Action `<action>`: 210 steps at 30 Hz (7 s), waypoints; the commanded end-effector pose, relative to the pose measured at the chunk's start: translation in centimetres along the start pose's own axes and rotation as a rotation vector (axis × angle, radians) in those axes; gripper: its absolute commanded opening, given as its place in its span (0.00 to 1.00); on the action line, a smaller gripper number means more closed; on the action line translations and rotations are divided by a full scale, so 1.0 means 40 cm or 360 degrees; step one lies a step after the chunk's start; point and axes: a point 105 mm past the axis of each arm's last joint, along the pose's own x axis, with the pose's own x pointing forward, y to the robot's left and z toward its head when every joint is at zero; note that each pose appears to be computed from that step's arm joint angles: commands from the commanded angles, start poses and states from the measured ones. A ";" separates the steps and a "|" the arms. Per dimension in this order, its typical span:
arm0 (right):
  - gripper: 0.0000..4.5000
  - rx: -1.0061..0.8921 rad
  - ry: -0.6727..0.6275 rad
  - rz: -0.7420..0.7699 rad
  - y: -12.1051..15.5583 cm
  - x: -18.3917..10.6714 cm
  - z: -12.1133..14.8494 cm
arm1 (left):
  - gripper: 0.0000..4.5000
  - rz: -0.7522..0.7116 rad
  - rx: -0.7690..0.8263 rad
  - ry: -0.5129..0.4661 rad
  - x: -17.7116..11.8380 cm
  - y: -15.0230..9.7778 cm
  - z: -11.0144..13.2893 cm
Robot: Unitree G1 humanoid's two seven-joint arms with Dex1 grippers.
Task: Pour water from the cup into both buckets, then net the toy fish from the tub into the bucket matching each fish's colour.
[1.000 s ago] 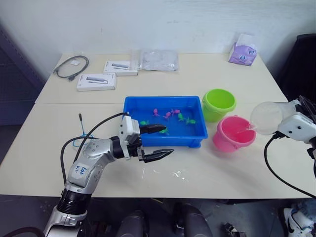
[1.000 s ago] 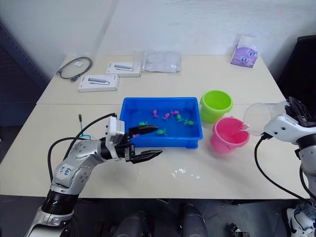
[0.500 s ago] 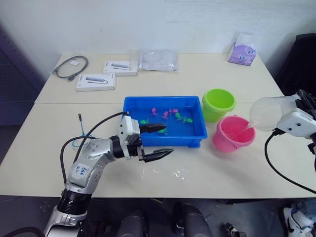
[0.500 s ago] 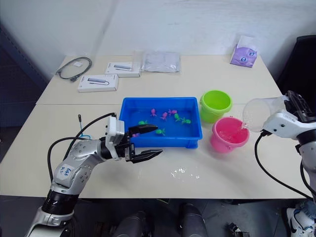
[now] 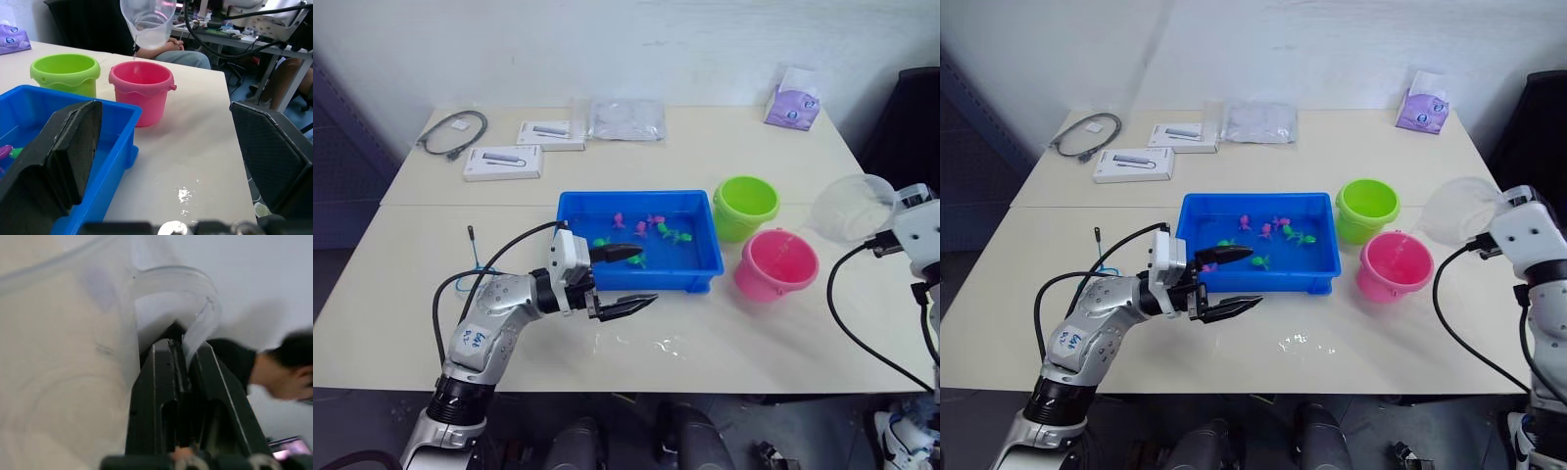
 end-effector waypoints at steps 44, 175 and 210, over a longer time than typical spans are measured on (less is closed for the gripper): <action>0.02 -0.1135 -0.0488 0.0016 0.099 0.272 0.258 | 1.00 0.0315 0.0092 -0.0129 -0.039 0.085 0.064; 0.99 0.0730 -0.1109 0.1912 0.381 -0.365 0.253 | 1.00 0.2522 -0.0359 0.0456 -0.774 0.027 -0.090; 1.00 0.0662 -0.1052 0.1806 0.381 -0.312 0.315 | 0.63 0.2339 -0.1141 0.0963 -0.560 0.353 -0.271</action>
